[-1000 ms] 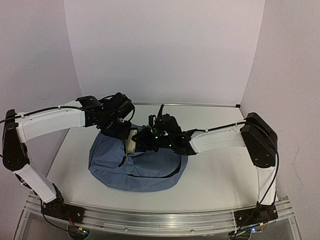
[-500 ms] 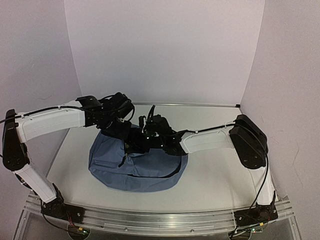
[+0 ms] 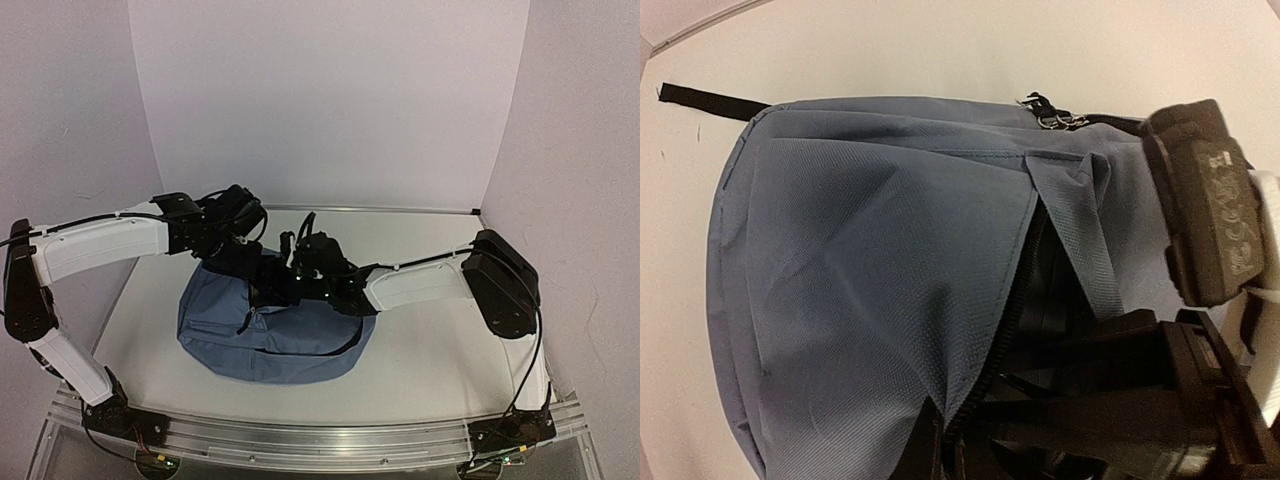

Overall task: Pack the student bag
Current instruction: Place the personal item in the student bag, then zip the student bag at the center of the board.

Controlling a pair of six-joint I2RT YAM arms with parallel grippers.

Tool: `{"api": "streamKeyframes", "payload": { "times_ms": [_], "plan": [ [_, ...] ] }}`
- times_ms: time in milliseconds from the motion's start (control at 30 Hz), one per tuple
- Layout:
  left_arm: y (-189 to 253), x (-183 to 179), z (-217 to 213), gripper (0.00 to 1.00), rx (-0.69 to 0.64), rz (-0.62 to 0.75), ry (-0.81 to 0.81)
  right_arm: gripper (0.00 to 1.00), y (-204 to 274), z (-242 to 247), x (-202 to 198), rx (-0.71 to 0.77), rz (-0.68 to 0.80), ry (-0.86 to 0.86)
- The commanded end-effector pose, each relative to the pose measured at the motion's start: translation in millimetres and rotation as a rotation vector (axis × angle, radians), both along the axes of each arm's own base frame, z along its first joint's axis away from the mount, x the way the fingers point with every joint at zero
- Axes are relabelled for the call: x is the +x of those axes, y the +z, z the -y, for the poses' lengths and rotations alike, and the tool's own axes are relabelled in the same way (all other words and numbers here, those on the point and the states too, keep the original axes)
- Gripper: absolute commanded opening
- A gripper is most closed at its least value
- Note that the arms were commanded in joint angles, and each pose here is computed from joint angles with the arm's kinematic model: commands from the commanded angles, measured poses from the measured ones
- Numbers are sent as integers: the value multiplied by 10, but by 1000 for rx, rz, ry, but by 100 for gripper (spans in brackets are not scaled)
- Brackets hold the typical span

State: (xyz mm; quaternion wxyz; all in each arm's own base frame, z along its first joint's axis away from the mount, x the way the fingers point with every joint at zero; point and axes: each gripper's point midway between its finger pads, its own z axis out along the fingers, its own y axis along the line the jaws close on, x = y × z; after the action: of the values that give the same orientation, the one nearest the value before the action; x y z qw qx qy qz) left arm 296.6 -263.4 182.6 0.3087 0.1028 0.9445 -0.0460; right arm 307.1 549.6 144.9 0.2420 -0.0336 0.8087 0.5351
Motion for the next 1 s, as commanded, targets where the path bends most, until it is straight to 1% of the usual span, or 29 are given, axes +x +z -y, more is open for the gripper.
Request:
{"api": "streamKeyframes", "payload": {
  "times_ms": [0, 100, 233, 400, 567, 767, 867, 967],
  "plan": [
    [304, 62, -15, 0, -110, 75, 36, 38, 688, 214, -25, 89, 74, -69],
    [289, 57, -44, 0, -116, 68, 46, 39, 804, 367, -80, 97, 67, -91],
    [266, 50, -71, 0, -120, 59, 53, 43, 972, 587, -141, 88, 93, -121],
    [232, 30, -28, 0, -136, 42, 27, 47, 842, 968, -169, -57, 111, -200],
    [98, -7, 203, 0, -175, -10, -65, 51, 580, 1381, -150, -232, 132, -295],
    [-133, -10, 520, 0, -229, -98, -127, 53, 482, 1477, -207, -273, 128, -284],
    [-231, -17, 682, 0, -275, -132, -156, 53, 509, 1456, -219, -280, 152, -260],
    [-324, -11, 747, 0, -277, -153, -161, 54, 581, 1460, -234, -289, 193, -237]
  ]
}}
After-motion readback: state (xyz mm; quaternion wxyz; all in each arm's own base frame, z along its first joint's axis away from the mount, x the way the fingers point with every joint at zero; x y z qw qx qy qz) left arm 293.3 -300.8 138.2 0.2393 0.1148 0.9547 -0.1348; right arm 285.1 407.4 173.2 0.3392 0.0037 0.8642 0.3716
